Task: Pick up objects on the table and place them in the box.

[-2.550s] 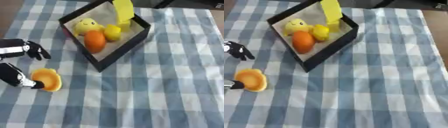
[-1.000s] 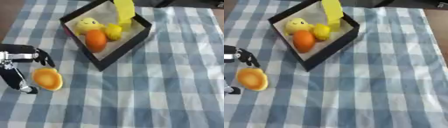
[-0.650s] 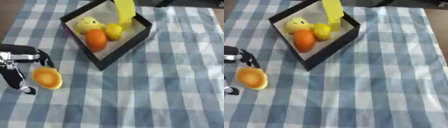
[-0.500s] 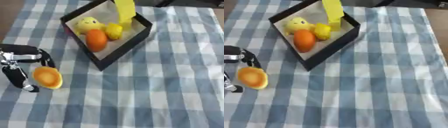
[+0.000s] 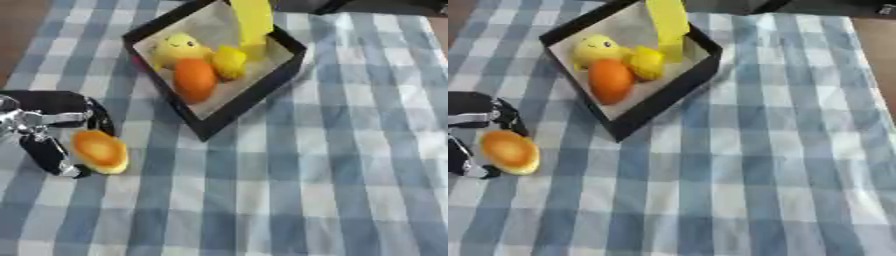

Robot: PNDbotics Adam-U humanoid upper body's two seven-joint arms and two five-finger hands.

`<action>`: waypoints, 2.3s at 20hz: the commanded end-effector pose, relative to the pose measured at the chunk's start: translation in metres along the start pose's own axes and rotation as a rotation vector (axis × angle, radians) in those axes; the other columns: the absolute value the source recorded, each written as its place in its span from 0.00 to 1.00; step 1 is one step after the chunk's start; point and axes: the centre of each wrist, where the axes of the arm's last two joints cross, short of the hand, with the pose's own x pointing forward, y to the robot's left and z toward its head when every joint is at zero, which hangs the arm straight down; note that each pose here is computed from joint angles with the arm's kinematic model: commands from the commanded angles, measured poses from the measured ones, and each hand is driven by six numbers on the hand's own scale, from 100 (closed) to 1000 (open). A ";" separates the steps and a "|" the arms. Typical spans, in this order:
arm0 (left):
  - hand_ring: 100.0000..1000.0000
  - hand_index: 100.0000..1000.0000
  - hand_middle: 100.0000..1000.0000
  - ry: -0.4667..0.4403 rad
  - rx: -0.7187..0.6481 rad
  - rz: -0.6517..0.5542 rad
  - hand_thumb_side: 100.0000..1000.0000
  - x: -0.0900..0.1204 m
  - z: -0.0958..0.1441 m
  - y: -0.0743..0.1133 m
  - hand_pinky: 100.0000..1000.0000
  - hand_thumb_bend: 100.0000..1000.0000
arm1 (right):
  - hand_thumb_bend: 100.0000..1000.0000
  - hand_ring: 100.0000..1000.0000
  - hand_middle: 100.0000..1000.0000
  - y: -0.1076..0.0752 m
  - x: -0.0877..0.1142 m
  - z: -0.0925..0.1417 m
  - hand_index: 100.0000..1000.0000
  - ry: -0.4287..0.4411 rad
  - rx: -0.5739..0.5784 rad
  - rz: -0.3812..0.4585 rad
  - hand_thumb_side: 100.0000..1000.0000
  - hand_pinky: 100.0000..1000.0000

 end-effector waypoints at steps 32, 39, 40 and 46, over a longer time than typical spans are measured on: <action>0.54 0.66 0.55 -0.023 0.652 0.035 0.00 0.009 -0.063 0.163 0.68 0.15 | 0.13 0.75 0.69 0.011 0.018 -0.008 0.77 -0.054 0.119 0.013 0.50 0.83; 0.56 0.68 0.57 -0.015 0.545 0.043 0.00 -0.008 -0.091 0.144 0.71 0.27 | 0.12 0.75 0.70 0.013 0.018 -0.008 0.77 -0.051 0.117 0.008 0.50 0.83; 0.57 0.69 0.58 -0.014 0.537 0.044 0.00 -0.010 -0.092 0.143 0.71 0.30 | 0.12 0.75 0.70 0.013 0.017 -0.008 0.77 -0.050 0.117 0.008 0.50 0.83; 0.72 0.88 0.75 0.017 0.537 0.055 0.21 -0.015 -0.097 0.138 0.83 0.66 | 0.13 0.76 0.70 0.012 0.016 -0.007 0.77 -0.046 0.117 0.010 0.50 0.83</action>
